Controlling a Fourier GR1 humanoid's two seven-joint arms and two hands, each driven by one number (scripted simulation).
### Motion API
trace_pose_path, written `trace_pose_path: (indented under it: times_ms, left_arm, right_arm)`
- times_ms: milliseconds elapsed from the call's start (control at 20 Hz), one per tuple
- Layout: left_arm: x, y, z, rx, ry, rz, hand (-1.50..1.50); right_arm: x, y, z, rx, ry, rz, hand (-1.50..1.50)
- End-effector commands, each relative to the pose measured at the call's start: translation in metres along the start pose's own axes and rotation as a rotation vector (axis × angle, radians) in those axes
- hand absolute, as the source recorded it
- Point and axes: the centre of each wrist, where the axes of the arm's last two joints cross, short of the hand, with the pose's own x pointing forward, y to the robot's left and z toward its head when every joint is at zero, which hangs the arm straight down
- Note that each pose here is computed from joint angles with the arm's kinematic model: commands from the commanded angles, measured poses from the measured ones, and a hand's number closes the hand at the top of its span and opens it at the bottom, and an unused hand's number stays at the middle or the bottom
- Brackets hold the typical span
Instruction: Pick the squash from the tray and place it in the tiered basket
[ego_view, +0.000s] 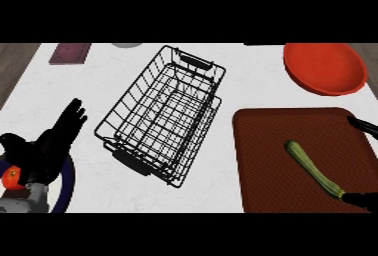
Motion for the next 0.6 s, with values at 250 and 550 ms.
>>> trace_pose_path:
  times_ms: [250,550]
  left_arm:
    - [0.000,0.003,0.004,-0.017,0.008,0.007,0.00]
    - [-0.003,0.003,-0.001,-0.010,0.011,0.014,0.00]
  right_arm:
    - [0.048,-0.049,-0.006,0.516,0.209,0.520,-1.50]
    - [0.083,0.014,-0.004,0.565,0.227,0.531,-1.50]
